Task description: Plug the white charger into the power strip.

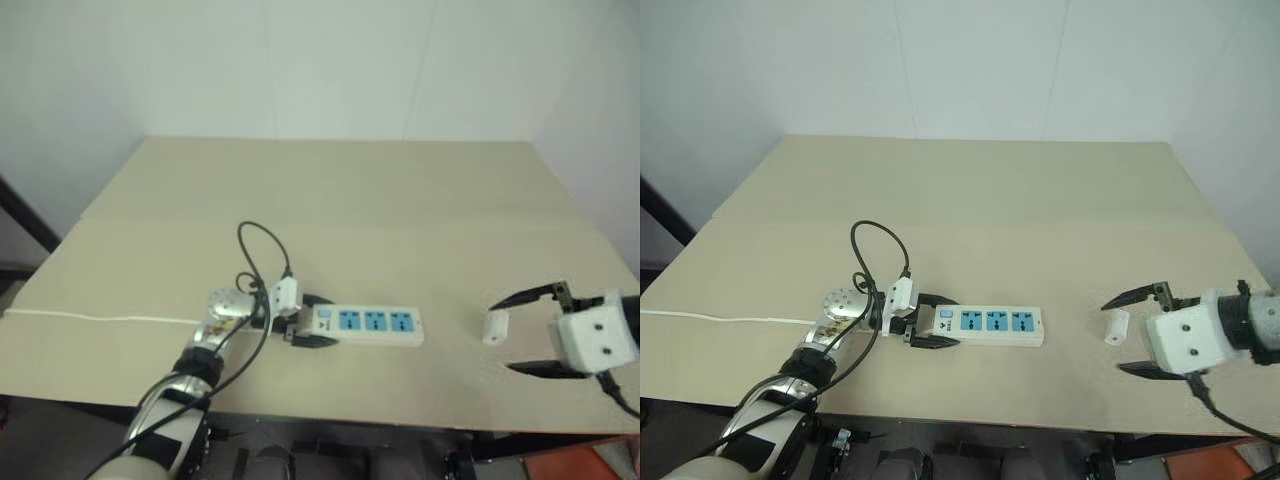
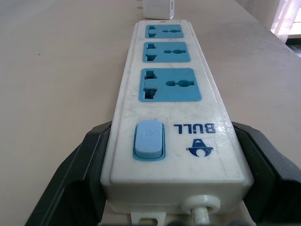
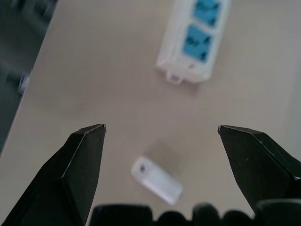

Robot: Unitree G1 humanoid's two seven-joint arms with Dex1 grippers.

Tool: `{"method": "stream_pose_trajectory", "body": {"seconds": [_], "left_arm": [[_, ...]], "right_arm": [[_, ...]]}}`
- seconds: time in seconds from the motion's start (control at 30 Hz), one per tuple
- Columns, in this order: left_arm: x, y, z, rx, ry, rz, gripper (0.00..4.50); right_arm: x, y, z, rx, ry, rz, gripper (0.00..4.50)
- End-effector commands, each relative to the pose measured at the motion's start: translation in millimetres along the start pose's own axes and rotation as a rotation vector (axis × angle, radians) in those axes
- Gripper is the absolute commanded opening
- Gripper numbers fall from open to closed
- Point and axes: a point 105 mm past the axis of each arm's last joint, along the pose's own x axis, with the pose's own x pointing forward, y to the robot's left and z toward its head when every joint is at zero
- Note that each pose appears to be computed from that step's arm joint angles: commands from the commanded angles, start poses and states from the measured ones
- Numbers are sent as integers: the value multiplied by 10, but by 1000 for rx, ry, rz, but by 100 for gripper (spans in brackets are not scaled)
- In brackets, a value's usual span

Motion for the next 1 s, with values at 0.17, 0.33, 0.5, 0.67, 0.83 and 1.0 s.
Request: {"method": "stream_pose_trajectory", "body": {"seconds": [0.17, 0.33, 0.5, 0.67, 0.83, 1.0], "left_arm": [[46, -64, -96, -20, 37, -13, 329], [30, -47, -89, -20, 38, -5, 329], [34, -52, -92, -21, 38, -6, 329], [47, -59, -87, -21, 36, -5, 329], [45, -71, -87, -24, 36, -2, 329], [37, -83, -92, -28, 37, 1, 329]], "right_arm": [[162, 29, -358, -399, 116, 229, 450], [281, 23, -540, -485, 147, 322, 450], [396, -105, -605, -540, 160, 345, 450], [515, -126, -622, -566, 149, 379, 450], [632, -84, -626, -579, 134, 417, 450], [761, -36, -649, -578, 132, 445, 450]]}}
